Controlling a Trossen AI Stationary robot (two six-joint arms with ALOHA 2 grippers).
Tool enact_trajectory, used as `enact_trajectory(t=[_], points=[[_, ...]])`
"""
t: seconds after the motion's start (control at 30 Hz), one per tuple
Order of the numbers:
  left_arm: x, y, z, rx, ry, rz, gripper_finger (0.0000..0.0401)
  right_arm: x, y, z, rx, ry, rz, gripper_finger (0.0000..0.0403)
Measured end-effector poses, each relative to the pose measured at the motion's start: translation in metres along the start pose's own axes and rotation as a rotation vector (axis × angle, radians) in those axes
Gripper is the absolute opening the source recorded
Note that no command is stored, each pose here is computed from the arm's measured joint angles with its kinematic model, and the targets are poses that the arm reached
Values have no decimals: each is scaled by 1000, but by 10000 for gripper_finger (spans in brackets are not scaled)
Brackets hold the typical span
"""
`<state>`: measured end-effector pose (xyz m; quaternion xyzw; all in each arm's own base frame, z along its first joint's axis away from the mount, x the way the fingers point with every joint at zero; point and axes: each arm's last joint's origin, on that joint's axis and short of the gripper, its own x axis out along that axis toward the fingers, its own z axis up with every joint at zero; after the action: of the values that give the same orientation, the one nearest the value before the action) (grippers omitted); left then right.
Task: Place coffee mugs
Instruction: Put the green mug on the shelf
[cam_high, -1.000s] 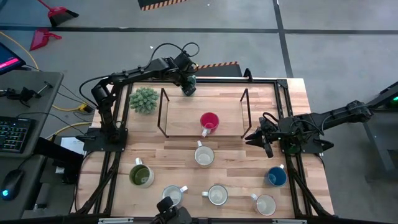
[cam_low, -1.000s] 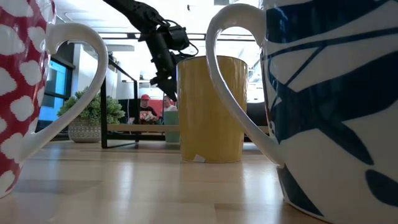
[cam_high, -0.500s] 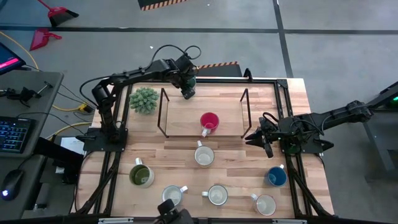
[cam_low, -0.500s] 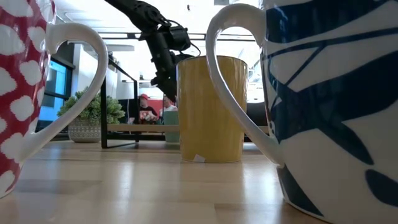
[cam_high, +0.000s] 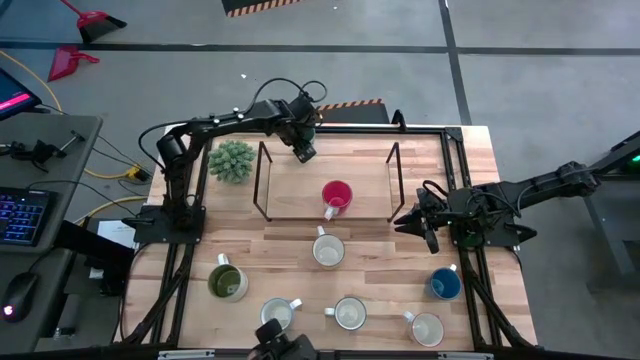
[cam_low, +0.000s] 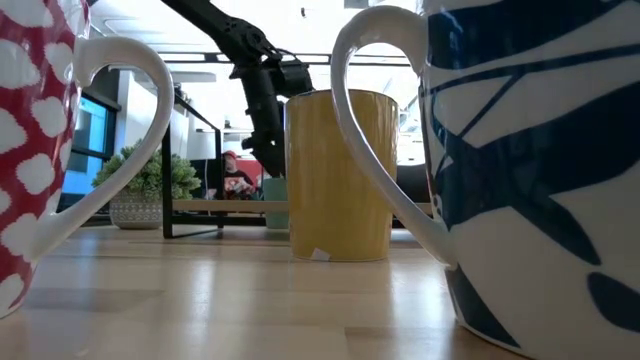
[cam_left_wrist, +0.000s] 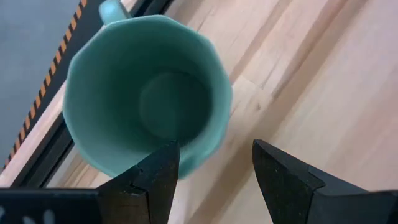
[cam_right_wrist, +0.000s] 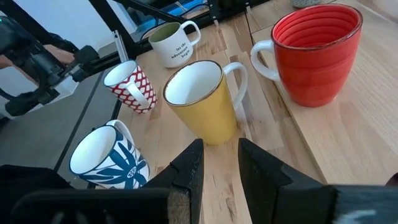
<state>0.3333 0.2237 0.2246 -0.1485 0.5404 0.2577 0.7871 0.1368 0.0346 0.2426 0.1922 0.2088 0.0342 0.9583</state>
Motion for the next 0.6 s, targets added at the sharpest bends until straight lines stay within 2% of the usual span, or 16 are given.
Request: enact_trajectory(t=[0.23,0.6], points=[[11,0,5,13,-36,28,192,0,0,0,-4,0,0,80],[30,0,4,43,1,39,192,0,0,0,-3,0,0,80]])
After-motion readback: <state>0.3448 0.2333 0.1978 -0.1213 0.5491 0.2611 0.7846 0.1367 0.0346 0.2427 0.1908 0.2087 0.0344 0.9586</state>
